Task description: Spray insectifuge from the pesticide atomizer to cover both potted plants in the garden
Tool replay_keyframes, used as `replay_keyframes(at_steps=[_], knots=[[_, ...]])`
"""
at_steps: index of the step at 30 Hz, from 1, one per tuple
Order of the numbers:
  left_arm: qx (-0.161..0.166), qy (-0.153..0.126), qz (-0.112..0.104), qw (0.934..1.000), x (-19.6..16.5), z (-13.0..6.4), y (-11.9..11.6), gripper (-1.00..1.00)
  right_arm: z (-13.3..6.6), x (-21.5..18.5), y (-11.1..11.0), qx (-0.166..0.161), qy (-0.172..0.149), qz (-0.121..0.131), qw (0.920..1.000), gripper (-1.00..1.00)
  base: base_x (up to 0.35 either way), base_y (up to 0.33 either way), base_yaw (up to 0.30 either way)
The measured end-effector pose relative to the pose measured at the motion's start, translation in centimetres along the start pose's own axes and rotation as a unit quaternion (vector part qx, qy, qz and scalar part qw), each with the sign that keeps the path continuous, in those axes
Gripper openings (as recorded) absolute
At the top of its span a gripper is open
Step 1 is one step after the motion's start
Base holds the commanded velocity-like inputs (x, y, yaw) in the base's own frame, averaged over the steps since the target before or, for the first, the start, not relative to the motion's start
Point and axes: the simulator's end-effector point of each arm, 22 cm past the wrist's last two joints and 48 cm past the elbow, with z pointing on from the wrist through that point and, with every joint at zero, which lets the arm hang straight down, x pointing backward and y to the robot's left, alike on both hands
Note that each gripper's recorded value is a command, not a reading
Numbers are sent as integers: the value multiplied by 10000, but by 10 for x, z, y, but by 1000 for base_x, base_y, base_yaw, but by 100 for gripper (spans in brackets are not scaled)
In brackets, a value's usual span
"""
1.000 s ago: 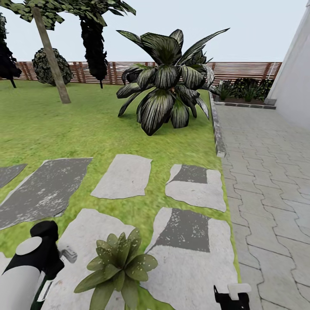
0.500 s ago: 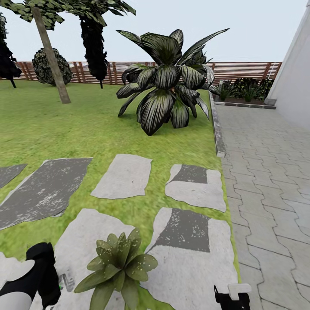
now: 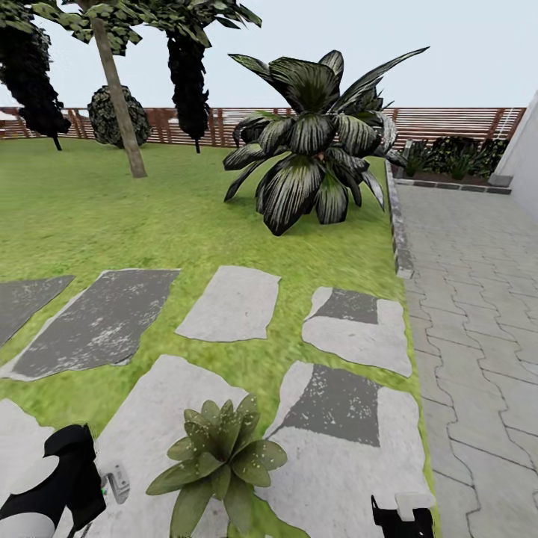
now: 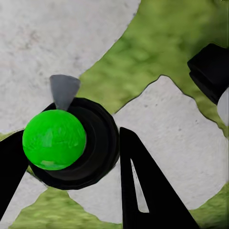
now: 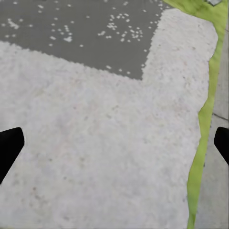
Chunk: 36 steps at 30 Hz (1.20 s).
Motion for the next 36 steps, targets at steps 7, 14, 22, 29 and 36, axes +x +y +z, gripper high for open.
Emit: replay_keyframes(at_steps=[7, 14, 22, 29, 36], knots=[[-370, -329, -14, 9988, -25, 2, 8, -100, 0, 0, 0, 0, 0, 0, 10000, 100, 0, 0, 204], [-430, -453, -20, 9980, -32, 3, 9, -100, 0, 0, -1, 6, 0, -3, 10000, 100, 0, 0, 19], [-413, -403, -42, 9983, -26, 7, 9, -100, 0, 1, 0, -1, 8, -2, 10000, 100, 0, 0, 135], [-387, -397, -53, 9985, -24, 9, 7, -100, 0, 1, -1, 5, 7, -7, 10000, 100, 36, -97, 8], [-385, -400, -172, 9983, -16, 10, 12, -100, 0, 2, 0, -2, 18, -3, 10000, 100, 6, -9, 227]])
